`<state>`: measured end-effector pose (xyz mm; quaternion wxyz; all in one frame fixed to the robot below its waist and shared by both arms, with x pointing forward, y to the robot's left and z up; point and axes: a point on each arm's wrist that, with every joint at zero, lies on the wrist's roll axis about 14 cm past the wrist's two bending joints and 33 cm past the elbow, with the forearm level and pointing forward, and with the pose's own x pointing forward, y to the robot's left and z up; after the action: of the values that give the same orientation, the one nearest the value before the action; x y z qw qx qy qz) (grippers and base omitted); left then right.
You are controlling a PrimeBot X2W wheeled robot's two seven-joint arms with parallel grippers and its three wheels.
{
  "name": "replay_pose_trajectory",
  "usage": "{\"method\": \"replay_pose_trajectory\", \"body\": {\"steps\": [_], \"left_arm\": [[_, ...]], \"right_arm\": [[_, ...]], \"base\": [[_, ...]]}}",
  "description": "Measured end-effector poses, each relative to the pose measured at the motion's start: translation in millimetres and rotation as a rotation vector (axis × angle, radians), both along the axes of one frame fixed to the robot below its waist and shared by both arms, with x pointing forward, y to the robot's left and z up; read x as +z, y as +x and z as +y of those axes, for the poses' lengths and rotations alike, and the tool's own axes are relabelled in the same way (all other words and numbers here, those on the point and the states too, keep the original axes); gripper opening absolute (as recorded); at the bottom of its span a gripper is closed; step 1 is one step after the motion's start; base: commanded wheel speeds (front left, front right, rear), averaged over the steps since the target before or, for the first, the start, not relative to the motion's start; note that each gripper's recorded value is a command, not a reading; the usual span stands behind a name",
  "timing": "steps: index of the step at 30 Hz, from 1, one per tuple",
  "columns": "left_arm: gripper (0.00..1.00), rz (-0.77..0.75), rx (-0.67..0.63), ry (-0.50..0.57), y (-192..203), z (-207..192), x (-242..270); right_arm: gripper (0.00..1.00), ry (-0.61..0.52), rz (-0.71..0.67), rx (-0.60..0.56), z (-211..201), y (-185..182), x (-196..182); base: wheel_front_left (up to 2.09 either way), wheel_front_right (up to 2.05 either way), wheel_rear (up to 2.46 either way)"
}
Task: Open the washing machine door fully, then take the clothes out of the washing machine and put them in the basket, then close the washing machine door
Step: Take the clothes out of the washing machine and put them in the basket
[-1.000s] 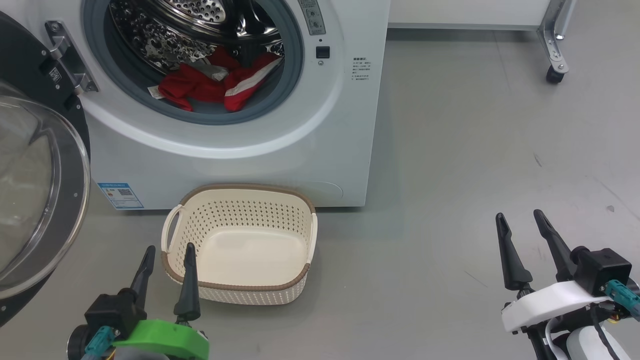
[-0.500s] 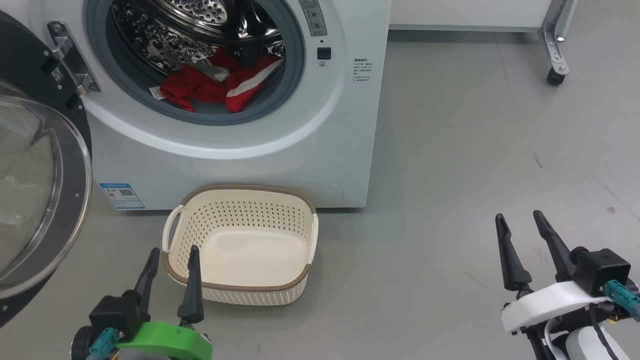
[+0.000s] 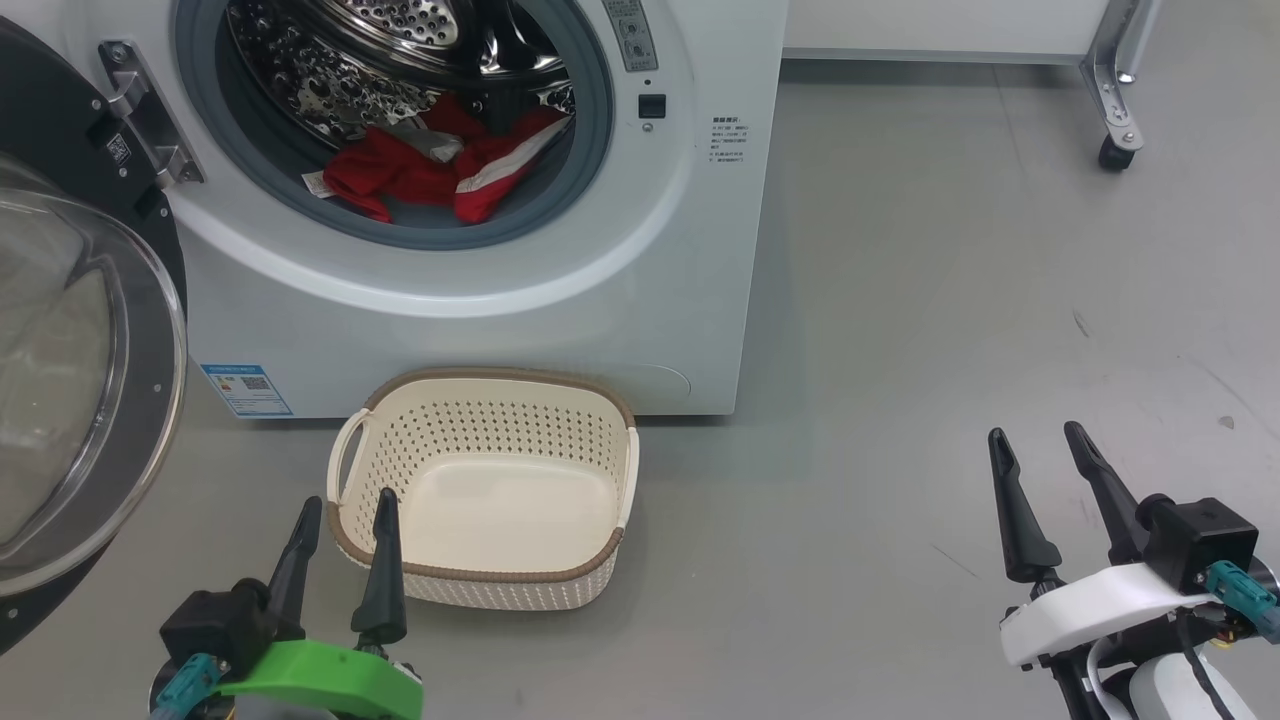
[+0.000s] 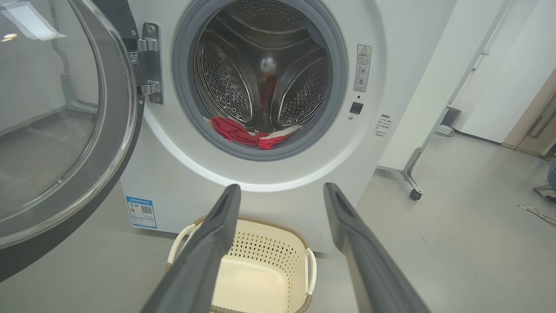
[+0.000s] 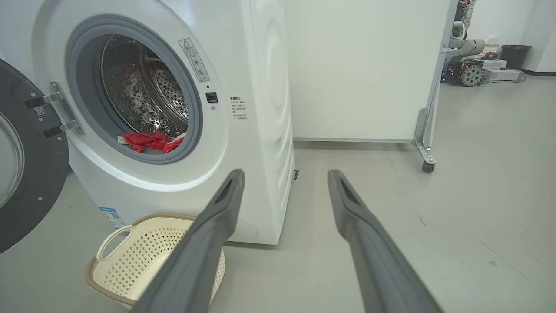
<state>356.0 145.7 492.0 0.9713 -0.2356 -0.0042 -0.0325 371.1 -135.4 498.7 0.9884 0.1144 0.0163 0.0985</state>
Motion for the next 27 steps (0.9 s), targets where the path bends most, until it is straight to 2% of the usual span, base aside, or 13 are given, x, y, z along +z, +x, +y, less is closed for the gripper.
{"method": "replay_pose_trajectory", "body": {"steps": [10, 22, 27], "left_arm": [[1.0, -0.003, 0.007, -0.003, 0, 2, 1], [1.0, -0.01, 0.029, 0.0, 0, 10, 3], [1.0, -0.016, 0.033, 0.07, -1, 17, 5]], "right_arm": [[1.0, 0.002, 0.004, 0.008, 3, 1, -1], [1.0, 0.007, 0.008, 0.016, 7, 1, -2], [1.0, 0.006, 0.011, 0.021, 8, 2, -3]], "base": [[0.68, -0.68, 0.0], [1.18, -1.18, 0.0], [1.44, -1.44, 0.0]]}}
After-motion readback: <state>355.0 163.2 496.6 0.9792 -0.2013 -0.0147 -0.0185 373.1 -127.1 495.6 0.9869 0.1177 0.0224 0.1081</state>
